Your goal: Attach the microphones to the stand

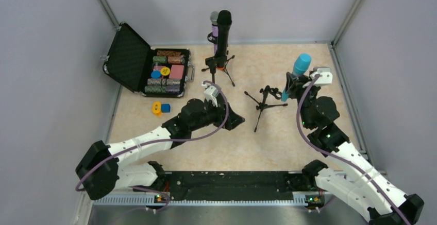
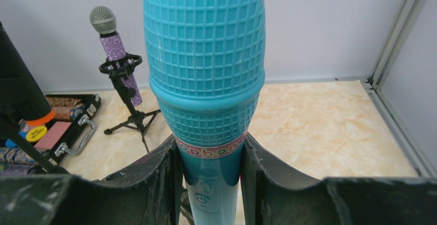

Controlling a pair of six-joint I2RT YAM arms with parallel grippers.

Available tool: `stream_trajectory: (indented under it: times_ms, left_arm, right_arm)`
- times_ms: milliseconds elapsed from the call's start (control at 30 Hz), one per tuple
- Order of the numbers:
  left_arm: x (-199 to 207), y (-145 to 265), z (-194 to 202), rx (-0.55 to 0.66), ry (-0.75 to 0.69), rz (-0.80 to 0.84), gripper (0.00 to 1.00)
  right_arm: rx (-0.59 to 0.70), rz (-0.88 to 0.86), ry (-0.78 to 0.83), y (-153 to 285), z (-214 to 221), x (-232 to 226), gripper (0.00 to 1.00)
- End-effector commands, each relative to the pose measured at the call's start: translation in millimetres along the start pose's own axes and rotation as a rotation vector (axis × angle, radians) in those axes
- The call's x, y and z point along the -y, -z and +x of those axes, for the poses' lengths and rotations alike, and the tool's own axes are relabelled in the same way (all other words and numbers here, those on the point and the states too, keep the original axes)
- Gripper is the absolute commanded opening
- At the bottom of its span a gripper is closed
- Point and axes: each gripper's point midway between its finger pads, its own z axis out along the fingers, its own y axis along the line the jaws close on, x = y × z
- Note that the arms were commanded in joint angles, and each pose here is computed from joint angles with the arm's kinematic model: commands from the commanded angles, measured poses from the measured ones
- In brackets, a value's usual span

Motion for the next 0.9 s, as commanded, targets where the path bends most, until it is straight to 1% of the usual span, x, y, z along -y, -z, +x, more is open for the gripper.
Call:
stream_trajectory:
  times_ms: [0,167,533,867]
  left_arm:
    - [18,-3,-19,0.046,-0.011,0.059,0.95]
    - [16,-3,-18,0.043,-0.009,0.055,0.96]
    - [17,-5,-16,0.032,-0.013,0.063,0.95]
    - [14,-6,-14,0.032,-0.008,0.055,0.95]
  right_arm:
    - [0.118,0.028,-0.075,-6,-32,0,0.00]
    - [0.121,0.027,-0.074,-14,-34,-3,0.00]
    - [0.121,0.074,-0.062,-26,-18,5,0.00]
    - [0.030,0.054,-0.052,-22,27,5,0.00]
